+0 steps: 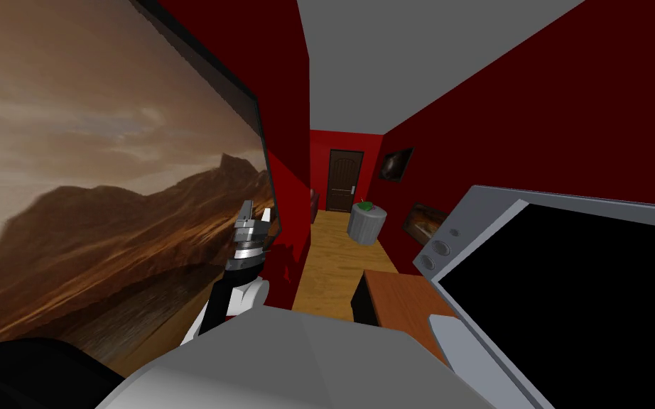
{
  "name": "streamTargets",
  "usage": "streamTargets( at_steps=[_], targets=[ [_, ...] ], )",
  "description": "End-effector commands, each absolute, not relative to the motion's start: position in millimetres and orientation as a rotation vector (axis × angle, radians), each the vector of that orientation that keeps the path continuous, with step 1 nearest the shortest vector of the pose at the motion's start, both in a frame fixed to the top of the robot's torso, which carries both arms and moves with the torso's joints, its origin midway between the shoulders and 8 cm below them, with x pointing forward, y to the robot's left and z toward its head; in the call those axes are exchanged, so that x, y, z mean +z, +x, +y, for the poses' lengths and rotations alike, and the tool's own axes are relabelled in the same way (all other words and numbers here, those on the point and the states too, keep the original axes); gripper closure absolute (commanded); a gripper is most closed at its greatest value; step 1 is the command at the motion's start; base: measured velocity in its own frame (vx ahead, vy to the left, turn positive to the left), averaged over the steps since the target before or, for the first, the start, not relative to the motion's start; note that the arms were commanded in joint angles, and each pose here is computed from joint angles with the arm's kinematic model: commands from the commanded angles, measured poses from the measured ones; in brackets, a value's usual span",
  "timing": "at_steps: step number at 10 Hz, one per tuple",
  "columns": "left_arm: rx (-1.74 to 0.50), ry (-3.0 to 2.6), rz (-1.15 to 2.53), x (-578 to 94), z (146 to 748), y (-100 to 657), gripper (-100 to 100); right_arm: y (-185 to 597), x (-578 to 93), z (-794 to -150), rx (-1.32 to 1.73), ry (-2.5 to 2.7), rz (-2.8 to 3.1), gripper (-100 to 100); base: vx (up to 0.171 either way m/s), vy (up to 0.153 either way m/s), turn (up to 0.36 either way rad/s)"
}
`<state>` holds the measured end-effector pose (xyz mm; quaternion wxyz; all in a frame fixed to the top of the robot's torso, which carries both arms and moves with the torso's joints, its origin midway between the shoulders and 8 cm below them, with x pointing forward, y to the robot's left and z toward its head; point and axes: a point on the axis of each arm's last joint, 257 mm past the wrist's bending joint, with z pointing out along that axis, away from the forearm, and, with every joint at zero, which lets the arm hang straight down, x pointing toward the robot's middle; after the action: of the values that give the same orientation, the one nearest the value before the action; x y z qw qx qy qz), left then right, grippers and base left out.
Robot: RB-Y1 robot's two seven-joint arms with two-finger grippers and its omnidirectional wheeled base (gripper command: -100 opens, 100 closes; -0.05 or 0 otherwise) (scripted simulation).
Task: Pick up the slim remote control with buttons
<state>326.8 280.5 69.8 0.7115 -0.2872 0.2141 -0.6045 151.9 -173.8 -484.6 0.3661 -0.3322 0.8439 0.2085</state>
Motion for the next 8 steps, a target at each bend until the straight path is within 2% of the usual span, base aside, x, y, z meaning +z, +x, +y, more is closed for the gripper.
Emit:
streamTargets(
  at_steps=[1, 8],
  targets=[
    [-1.341, -0.637, 0.475, 69.8, 280.5, 326.8, 0, 140.3, -497.6, -184.1, 0.510, -0.915, 2.186, -100, 0.077, 0.007, -0.001],
    [-1.341, -0.637, 0.475, 69.9, 280.5, 326.8, 0, 51.0, -550.9, -268.4, 0.360, -1.364, 2.270, -100, 0.084, 0.009, -0.004]
  ],
)
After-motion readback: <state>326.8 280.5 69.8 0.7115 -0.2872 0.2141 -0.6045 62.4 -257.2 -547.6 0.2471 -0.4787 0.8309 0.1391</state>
